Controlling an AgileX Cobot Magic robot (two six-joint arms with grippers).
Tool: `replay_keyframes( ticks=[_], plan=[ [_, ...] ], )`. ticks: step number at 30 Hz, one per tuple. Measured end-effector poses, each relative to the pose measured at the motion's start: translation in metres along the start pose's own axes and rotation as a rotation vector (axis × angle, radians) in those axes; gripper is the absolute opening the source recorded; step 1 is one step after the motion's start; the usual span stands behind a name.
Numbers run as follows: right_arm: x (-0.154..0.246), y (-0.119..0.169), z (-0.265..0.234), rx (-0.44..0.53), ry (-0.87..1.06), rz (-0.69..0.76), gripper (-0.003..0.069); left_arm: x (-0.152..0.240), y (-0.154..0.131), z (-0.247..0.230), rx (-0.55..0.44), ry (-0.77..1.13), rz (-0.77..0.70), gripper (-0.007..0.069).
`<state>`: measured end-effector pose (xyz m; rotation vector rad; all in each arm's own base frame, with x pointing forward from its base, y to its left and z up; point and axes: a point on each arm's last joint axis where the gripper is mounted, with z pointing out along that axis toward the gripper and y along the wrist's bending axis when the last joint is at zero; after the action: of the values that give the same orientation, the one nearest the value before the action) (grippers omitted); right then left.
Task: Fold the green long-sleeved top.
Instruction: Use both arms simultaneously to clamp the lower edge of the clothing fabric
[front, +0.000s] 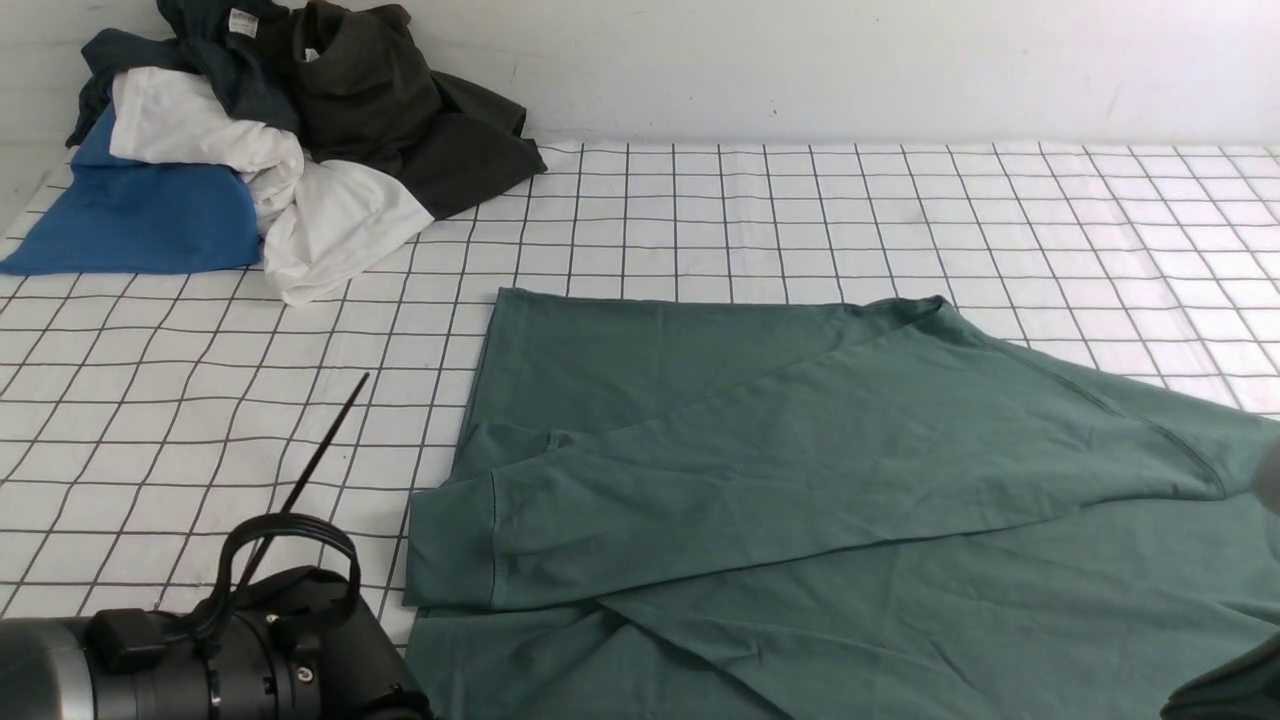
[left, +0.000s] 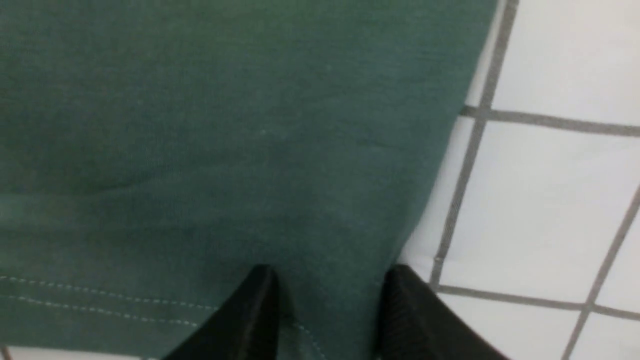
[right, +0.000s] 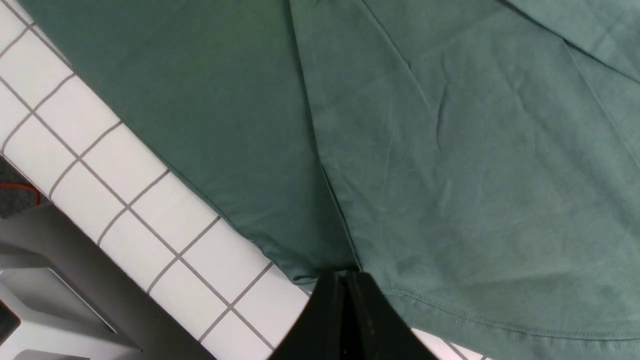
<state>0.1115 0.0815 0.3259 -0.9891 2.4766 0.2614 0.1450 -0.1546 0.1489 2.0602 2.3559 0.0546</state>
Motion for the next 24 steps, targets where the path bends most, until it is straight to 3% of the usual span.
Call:
replay_keyframes(
  ticks=[2, 4, 7, 17, 24],
  plan=[
    [0.0, 0.0, 0.0, 0.0, 0.0, 0.0, -0.0014, 0.0, 0.0, 0.0, -0.002, -0.002, 0.001, 0.0165],
    [0.0, 0.0, 0.0, 0.0, 0.0, 0.0, -0.0014, -0.001, 0.001, 0.0, -0.007, -0.008, -0.005, 0.0067],
    [0.0, 0.0, 0.0, 0.0, 0.0, 0.0, -0.0014, -0.001, 0.001, 0.0, -0.008, -0.008, -0.03, 0.0013],
    [0.001, -0.006, 0.0, 0.069, 0.015, -0.037, -0.0014, -0.015, 0.015, -0.042, 0.026, 0.096, -0.145, 0.0003],
    [0.002, -0.011, -0.001, 0.122, 0.027, -0.061, -0.0014, 0.002, 0.009, -0.055, 0.056, 0.142, -0.176, 0.0003]
  ],
)
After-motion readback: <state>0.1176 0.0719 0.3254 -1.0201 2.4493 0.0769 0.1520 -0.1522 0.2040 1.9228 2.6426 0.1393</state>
